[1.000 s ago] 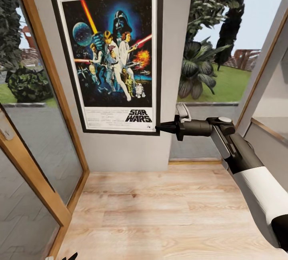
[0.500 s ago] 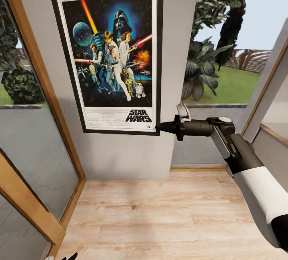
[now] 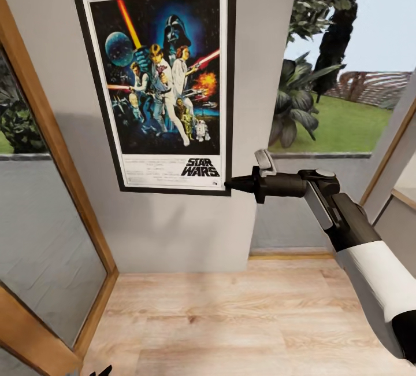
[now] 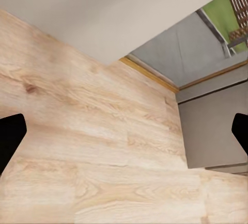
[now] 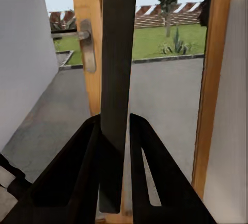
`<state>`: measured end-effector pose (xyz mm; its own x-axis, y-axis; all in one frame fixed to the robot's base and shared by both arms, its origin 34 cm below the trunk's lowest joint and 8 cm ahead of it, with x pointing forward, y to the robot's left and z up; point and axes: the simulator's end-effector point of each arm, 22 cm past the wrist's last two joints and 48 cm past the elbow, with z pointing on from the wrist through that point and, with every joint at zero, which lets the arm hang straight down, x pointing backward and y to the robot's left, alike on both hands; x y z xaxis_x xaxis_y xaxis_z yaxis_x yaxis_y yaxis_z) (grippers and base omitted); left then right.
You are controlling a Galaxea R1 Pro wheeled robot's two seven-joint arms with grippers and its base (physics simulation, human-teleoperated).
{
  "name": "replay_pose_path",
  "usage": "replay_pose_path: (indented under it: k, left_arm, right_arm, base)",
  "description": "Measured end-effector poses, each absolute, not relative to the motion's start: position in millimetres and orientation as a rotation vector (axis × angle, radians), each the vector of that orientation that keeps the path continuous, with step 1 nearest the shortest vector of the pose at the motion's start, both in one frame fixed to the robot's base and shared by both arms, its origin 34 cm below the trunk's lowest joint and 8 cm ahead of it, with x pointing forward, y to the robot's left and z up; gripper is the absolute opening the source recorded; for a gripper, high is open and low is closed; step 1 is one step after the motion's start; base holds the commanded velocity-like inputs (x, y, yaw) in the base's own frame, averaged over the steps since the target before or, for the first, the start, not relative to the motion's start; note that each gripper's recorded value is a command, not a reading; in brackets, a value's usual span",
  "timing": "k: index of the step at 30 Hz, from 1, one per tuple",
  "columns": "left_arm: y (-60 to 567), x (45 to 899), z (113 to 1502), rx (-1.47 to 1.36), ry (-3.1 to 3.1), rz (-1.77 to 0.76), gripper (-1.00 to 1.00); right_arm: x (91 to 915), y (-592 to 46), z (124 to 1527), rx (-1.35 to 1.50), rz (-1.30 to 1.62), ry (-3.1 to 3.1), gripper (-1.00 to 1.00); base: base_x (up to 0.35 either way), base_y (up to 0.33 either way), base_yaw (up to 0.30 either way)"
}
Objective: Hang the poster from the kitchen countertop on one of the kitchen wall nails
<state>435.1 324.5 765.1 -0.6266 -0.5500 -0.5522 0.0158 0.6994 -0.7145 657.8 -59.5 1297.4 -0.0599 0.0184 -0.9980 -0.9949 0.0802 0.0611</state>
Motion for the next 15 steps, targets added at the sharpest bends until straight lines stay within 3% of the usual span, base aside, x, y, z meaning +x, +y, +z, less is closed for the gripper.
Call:
replay_pose_path:
  k: [8, 15]
  left_arm:
    - [324.5, 435.0, 765.0, -0.407, 2.099, -0.892, 1.00]
    - [324.5, 435.2, 764.7, -0.407, 2.099, -0.892, 1.00]
  right_arm:
    - [657.6, -59.0, 1297.5, -1.113, 1.196, 1.271, -1.00]
    - [658.0, -58.9, 1298.4, -1.131, 1.163, 1.226, -1.00]
  base:
    - [0.325, 0.000, 0.000]
    - [0.106, 0.000, 0.000]
